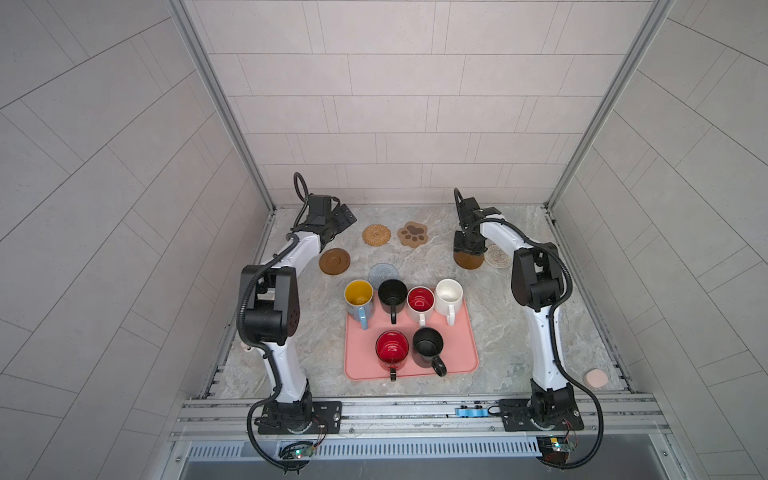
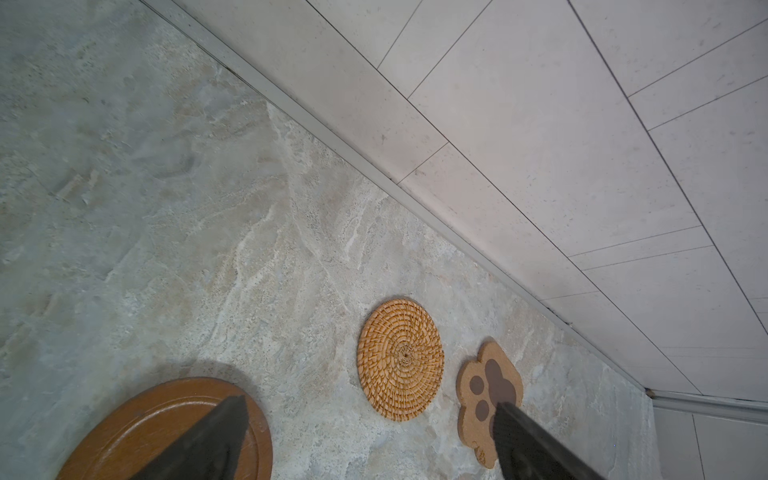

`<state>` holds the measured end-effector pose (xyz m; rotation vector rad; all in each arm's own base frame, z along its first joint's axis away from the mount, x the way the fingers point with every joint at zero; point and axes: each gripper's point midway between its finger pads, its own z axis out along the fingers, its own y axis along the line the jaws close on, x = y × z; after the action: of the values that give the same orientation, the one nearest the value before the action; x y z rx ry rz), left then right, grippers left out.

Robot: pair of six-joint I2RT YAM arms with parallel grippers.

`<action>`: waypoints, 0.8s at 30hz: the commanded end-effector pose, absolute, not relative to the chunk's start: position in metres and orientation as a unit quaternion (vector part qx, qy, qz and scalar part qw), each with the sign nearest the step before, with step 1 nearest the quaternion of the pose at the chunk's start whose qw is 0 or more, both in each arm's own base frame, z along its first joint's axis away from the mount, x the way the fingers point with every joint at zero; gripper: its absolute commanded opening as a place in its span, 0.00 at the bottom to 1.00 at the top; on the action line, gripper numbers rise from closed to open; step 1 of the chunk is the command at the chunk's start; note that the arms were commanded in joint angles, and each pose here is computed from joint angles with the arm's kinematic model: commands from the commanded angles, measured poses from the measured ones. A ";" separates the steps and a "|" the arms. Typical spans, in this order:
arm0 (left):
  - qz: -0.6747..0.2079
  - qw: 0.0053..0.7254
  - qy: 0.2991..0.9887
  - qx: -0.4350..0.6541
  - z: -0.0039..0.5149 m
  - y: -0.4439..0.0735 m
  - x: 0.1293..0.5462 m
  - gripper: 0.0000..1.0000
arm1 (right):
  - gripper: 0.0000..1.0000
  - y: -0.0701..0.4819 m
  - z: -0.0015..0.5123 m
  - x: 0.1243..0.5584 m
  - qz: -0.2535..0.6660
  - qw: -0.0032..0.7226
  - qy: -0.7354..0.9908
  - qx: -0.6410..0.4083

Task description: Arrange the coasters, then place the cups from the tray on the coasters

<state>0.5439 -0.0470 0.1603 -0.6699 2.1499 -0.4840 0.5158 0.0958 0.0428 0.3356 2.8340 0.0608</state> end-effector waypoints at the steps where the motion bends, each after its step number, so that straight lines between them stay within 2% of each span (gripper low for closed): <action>1: -0.191 0.415 0.847 -0.271 0.163 -0.045 0.545 1.00 | 0.51 0.092 0.027 0.505 -0.015 0.110 0.987 0.118; 18: -0.193 0.413 0.848 -0.270 0.161 -0.046 0.546 1.00 | 0.50 0.082 0.042 0.495 -0.057 0.116 0.983 0.128; 24: -0.196 0.414 0.847 -0.268 0.164 -0.047 0.549 1.00 | 0.49 0.087 0.029 0.492 -0.044 0.102 0.986 0.127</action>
<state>0.5441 -0.0472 0.1606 -0.6705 2.1484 -0.4866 0.5092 0.0894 0.0373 0.3607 2.8525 -0.0983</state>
